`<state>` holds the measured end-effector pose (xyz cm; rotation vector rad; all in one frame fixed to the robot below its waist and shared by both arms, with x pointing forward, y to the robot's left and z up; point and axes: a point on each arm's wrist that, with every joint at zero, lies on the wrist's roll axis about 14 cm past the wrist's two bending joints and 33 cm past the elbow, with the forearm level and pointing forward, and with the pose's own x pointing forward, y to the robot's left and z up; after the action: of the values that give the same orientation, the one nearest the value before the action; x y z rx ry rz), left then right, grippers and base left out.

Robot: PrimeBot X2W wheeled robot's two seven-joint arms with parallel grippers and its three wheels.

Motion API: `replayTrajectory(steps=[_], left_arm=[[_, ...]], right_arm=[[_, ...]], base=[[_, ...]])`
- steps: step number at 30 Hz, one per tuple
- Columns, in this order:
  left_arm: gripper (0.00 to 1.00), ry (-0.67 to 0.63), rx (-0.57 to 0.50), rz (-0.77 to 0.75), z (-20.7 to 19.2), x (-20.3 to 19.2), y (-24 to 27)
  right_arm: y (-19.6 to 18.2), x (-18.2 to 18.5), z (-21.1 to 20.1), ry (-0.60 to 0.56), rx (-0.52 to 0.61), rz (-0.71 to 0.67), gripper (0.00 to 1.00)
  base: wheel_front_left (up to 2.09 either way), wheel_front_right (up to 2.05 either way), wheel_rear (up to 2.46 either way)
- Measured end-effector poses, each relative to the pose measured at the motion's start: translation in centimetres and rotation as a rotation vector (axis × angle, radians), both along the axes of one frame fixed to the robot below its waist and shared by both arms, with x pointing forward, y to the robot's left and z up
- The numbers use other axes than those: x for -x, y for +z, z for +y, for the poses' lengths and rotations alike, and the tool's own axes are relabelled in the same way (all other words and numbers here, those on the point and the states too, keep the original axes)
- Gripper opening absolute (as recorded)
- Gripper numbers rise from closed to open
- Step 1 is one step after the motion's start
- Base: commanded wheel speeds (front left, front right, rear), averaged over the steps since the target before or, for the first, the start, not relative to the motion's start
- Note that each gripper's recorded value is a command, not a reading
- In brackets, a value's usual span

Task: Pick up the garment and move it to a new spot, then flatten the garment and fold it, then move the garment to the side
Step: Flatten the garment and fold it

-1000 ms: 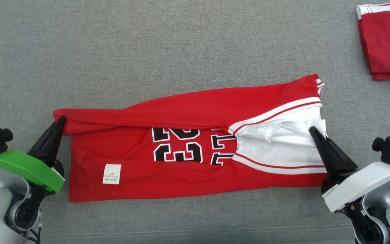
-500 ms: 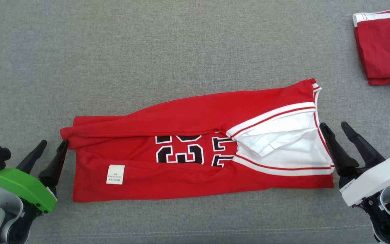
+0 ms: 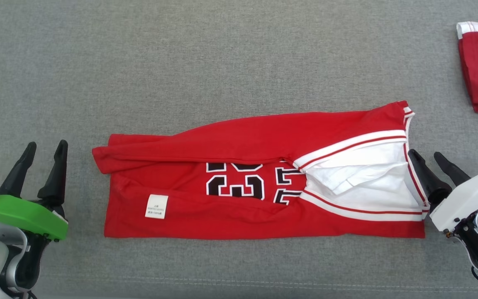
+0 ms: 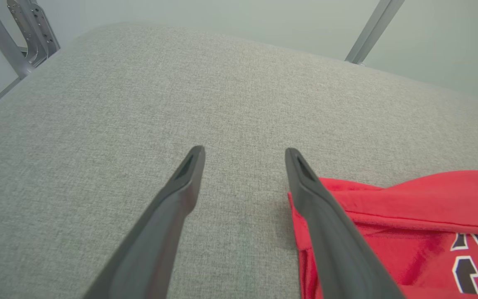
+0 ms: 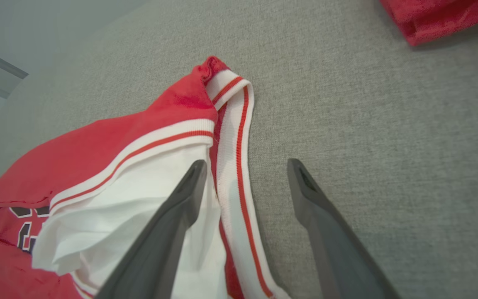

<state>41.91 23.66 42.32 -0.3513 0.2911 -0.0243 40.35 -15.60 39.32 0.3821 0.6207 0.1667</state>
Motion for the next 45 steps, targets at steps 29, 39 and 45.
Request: replayTrajectory(steps=[29, 39, 45], left_arm=[[1.00, 0.066, 0.037, -0.059, -0.7, 1.5, 1.8], [1.00, 0.046, 0.068, -0.091, -1.9, 1.6, 2.8], [1.00, 0.052, 0.069, -0.085, -1.9, 1.8, 2.6]], right_arm=[[-3.2, -1.0, 1.3, 0.038, -0.118, 0.227, 0.00], [-1.2, -0.4, -13.1, -0.246, 0.072, 0.240, 0.00], [3.2, -2.5, -5.3, -0.095, -0.257, 0.141, 0.00]], base=[[0.00, 0.00, 0.00], [0.00, 0.00, 0.00], [0.00, 0.00, 0.00]])
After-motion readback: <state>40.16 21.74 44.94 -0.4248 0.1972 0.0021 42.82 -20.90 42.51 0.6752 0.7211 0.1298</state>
